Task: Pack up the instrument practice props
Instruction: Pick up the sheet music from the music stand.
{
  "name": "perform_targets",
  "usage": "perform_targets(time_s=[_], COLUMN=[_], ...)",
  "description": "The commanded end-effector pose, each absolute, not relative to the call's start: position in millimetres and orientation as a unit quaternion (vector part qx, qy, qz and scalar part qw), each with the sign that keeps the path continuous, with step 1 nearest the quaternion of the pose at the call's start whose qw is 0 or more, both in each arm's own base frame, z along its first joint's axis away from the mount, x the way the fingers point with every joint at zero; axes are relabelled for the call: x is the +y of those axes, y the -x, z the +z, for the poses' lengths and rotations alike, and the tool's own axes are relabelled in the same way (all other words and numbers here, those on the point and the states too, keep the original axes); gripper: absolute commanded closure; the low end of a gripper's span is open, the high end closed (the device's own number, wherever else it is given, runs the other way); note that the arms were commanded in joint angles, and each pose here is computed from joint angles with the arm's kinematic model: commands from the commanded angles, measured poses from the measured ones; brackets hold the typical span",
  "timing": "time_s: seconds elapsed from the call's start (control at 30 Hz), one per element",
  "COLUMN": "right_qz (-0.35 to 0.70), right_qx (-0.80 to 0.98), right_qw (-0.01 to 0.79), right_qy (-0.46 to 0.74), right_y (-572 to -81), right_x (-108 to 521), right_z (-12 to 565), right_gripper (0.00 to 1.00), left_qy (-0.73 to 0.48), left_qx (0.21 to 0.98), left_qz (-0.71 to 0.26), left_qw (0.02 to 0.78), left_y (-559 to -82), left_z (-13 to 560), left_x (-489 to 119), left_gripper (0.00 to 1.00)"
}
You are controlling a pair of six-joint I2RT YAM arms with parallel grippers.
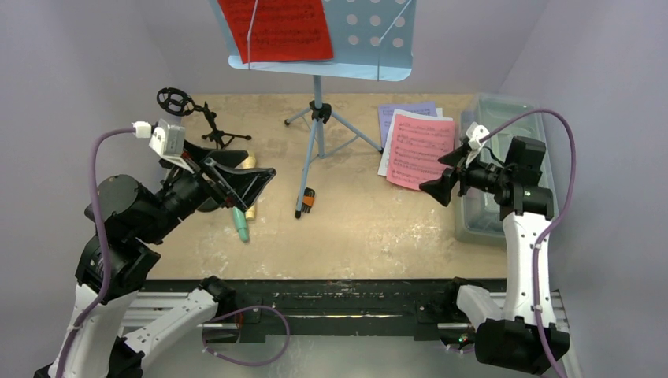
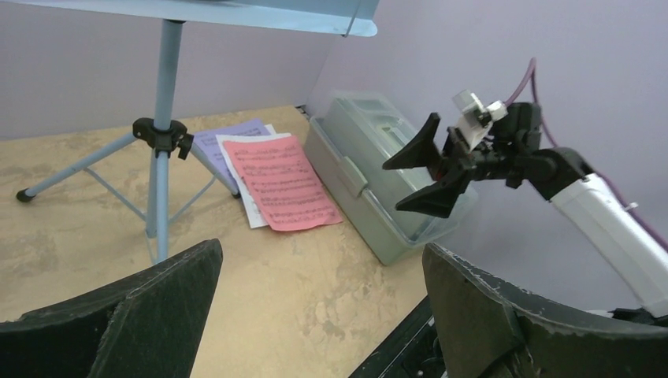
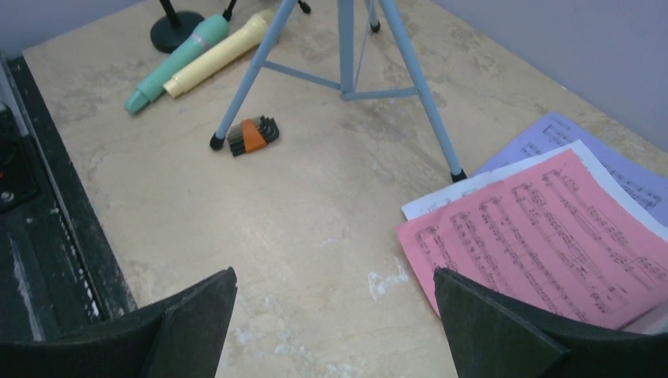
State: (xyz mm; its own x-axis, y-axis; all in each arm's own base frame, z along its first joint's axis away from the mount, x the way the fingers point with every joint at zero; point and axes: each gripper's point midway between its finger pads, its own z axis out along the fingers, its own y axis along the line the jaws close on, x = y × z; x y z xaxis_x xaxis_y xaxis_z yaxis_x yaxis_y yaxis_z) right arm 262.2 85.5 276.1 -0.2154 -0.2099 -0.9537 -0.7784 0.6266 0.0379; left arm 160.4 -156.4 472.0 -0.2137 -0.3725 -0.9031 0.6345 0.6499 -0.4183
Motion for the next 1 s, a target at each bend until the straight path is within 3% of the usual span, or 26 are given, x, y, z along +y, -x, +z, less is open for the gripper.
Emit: perform_targets(time_s=[0.0, 0.23, 0.97], right_qz=[0.234, 0.185, 0.302], right_qx=[0.726, 0.716, 0.589], right_qw=[0.513, 0.502, 0.544], right_qy=[0.393, 0.449, 0.516], right_y=[-239.6, -212.0, -181.1], right_x=[83.3, 79.7, 162.0], right_z=[297.5, 331.7, 441.9], right_gripper=[0.01, 0.01, 0.01], left_qy=[-0.109, -0.117, -0.084], left_qx=[0.671, 0.681, 0.741], left_qz=[-0.376, -0.352, -0.29], left_qw=[0.63, 0.632, 0.599], left_y=[-167.4, -175.6, -197.2], left_z=[465.9, 430.7, 304.1], left_x=[-151.8, -150.8, -140.6], left_gripper=[0.02, 0.02, 0.01])
